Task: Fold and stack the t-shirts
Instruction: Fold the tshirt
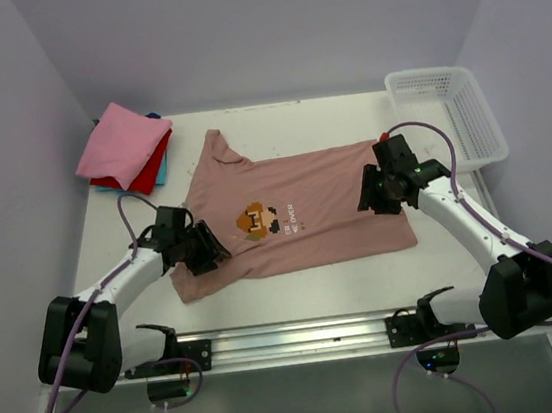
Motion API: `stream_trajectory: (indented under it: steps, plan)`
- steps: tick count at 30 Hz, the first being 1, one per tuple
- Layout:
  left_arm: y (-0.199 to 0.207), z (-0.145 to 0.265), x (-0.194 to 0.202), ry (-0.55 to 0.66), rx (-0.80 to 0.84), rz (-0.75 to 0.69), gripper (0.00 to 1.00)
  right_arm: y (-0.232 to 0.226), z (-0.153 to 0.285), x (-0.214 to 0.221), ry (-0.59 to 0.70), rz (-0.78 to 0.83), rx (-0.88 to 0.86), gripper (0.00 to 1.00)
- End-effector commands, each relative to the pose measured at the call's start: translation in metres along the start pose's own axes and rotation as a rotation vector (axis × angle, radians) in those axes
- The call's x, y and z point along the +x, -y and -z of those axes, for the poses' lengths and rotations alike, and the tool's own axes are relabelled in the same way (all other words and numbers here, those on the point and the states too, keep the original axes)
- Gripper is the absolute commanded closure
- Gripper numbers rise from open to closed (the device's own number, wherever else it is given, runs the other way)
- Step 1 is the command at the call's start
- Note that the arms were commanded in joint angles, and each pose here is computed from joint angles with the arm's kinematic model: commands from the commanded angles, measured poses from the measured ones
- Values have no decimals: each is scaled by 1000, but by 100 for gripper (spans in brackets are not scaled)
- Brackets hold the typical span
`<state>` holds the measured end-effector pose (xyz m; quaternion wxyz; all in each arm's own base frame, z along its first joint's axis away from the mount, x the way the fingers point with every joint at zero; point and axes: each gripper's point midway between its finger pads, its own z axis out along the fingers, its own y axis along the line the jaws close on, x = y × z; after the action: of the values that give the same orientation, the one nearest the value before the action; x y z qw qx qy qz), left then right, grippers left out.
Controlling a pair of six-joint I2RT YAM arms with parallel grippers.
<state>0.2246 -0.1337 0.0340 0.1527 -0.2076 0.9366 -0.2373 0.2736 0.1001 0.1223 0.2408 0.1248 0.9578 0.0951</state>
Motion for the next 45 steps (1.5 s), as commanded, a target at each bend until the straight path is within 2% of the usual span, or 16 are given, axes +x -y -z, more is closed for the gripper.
stream_trajectory:
  steps: [1, 20, 29, 32, 33, 35, 42, 45]
  plan:
    - [8, -6, -5, 21, 50, 15, 45, 1, 6, -4, 30, -7, 9, 52]
    - [19, -11, -14, 54, 116, 38, 47, 3, 6, -4, 37, -1, 14, 53]
    - [19, -12, -21, 76, 96, 25, 47, 3, 4, -3, 35, 0, 14, 54]
    - [16, -17, -26, 98, 83, 20, 56, 3, 4, -3, 34, 0, 16, 57]
    - [16, -18, -28, 106, 79, 16, 65, 3, 4, -3, 35, 0, 14, 57]
    - [13, -21, -32, 115, 62, 9, 75, 3, 4, -3, 35, 0, 11, 60]
    - [14, -25, -37, 125, 62, 0, 76, 3, 7, -3, 45, 1, 9, 64]
    - [18, -23, -38, 125, 76, -8, 85, 3, 7, -3, 45, 1, 7, 66]
